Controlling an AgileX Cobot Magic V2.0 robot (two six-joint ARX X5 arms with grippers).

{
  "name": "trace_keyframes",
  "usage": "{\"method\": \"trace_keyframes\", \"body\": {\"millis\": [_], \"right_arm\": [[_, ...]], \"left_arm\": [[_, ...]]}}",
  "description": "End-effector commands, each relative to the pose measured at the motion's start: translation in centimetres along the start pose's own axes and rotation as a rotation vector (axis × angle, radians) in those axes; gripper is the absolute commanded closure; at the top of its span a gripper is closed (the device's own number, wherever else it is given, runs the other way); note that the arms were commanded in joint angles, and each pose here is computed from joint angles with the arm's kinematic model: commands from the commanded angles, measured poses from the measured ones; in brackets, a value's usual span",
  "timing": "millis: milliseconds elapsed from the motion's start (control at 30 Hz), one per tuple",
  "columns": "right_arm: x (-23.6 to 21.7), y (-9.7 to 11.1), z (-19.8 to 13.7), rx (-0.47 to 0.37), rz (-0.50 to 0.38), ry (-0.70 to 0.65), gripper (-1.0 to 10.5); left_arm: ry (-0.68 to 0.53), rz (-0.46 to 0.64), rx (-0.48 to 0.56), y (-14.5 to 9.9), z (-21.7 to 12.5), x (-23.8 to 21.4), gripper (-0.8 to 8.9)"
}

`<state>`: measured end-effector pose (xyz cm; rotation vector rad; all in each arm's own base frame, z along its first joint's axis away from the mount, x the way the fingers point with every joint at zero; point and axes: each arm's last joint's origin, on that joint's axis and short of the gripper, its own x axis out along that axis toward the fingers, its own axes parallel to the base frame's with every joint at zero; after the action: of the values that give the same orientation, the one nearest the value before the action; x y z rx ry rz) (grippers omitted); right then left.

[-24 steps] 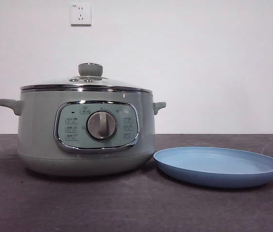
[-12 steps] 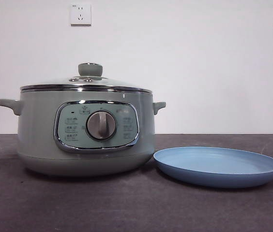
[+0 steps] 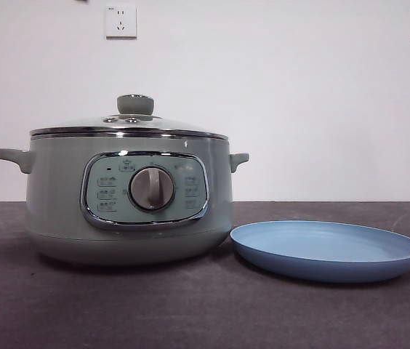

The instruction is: Take the potato out from the steamer,put the potato on the plate,close the lid

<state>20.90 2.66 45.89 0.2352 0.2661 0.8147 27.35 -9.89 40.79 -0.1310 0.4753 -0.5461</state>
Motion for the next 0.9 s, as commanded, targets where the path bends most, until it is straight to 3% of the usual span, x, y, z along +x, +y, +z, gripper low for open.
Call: {"method": "trace_keyframes", "body": {"millis": [33, 600, 833, 900], "right_arm": [[0.0, 0.1, 0.1, -0.008, -0.001, 0.001, 3.2], [-0.1, 0.0, -0.7, 0.04, -0.011, 0.065, 3.2], [-0.1, 0.0, -0.9, 0.054, -0.014, 0.08, 3.2], [-0.1, 0.0, -1.0, 0.059, -0.014, 0.085, 3.2]], "left_arm": [[0.06, 0.021, 0.028, -0.3, -0.7, 1.9, 2.71], [0.355, 0.104, 0.046, 0.2, -4.8, 7.8, 2.83], [0.379, 0.1, 0.051, 0.0, -5.2, 8.2, 2.89], [0.378, 0.103, 0.056, 0.0, -5.2, 8.2, 3.57]]}}
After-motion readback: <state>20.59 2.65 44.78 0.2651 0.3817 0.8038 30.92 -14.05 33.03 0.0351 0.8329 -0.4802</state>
